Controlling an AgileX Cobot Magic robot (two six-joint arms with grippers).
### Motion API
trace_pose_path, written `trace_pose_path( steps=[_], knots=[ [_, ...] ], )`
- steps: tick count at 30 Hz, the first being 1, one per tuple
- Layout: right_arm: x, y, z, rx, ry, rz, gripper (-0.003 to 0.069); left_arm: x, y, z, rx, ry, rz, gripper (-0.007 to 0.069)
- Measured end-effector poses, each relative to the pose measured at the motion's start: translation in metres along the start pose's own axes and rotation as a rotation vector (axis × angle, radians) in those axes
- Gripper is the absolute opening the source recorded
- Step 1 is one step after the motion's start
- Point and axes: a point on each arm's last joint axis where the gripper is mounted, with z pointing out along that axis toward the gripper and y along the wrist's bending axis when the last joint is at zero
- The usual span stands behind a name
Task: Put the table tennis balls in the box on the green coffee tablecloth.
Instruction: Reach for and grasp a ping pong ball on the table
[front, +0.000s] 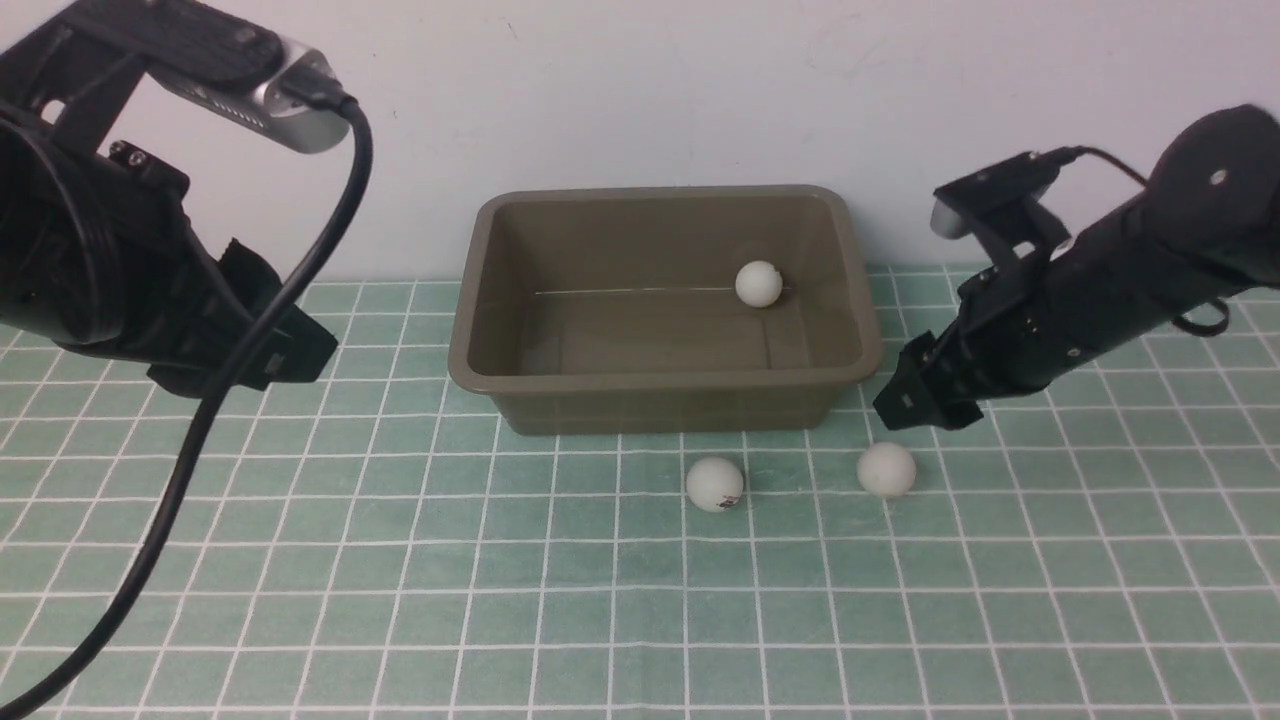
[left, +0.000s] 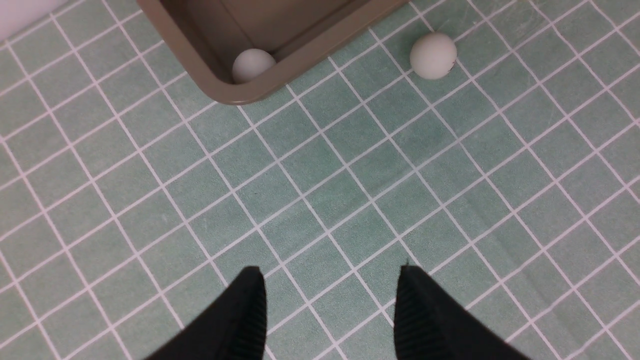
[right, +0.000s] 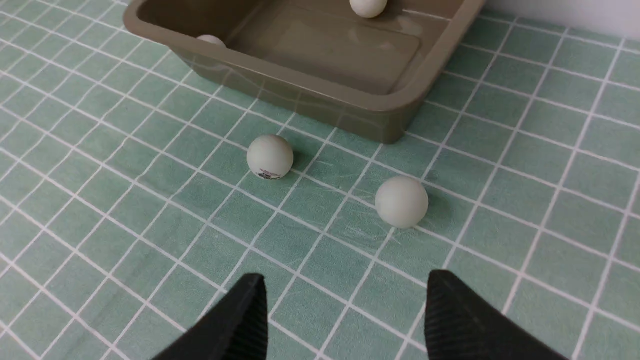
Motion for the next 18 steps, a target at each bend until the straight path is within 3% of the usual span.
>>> trace_pose_path(
  steps=[6,18],
  knots=[
    [0.006,-0.011,0.032,0.019,0.026,0.012,0.0557,0.0,0.0,0.0,0.001,0.0,0.003,0.0324],
    [0.014,-0.013,0.061,-0.007,0.053,0.034,0.0563,-0.001,0.0,0.0,-0.002,-0.006,0.003,0.0324]
  ],
)
